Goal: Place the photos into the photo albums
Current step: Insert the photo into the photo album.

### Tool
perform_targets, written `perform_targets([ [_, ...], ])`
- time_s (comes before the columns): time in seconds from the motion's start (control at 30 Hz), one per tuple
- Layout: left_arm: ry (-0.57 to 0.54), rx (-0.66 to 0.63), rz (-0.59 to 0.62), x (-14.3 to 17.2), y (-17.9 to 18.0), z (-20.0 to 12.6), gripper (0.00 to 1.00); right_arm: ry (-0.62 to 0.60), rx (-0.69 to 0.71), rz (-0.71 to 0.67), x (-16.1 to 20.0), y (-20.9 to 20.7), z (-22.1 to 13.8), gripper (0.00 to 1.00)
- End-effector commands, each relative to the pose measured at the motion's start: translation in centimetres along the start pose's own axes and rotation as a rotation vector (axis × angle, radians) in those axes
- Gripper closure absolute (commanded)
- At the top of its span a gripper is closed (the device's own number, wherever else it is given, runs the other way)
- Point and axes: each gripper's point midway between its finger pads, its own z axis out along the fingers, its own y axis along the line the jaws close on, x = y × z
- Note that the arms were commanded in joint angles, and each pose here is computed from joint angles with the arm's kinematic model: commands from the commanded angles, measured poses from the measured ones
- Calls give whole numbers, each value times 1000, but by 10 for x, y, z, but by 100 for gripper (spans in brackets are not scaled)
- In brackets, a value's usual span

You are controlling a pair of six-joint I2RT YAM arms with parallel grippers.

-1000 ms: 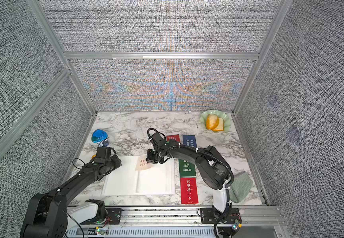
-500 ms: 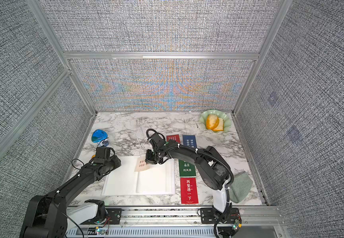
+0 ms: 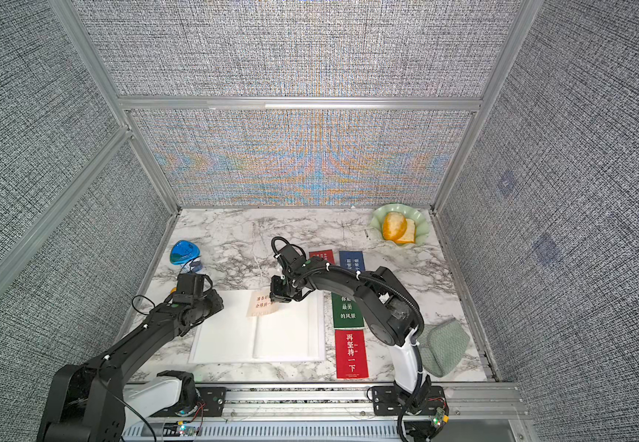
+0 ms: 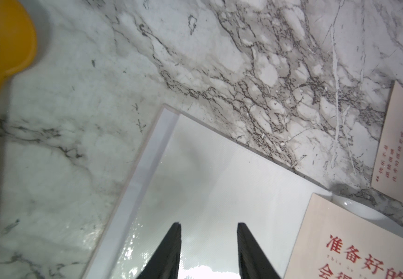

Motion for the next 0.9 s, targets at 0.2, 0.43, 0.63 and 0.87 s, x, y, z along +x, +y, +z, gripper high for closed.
perform_targets([
  [0.2,-49,-69,9,-14,15,4,59,67,-68,-46,2,12,24,100],
  [0.43,-77,-128,-43,-23,34,6,59,72,-90,-38,-3,18,37,100],
  [0.63,-112,-169,-72,-27,43,7,59,59,-21,-49,1,3,25,80],
  [0.87,-107,-199,-87,-27,50,14,58,32,64,-76,4,-9,3,74],
])
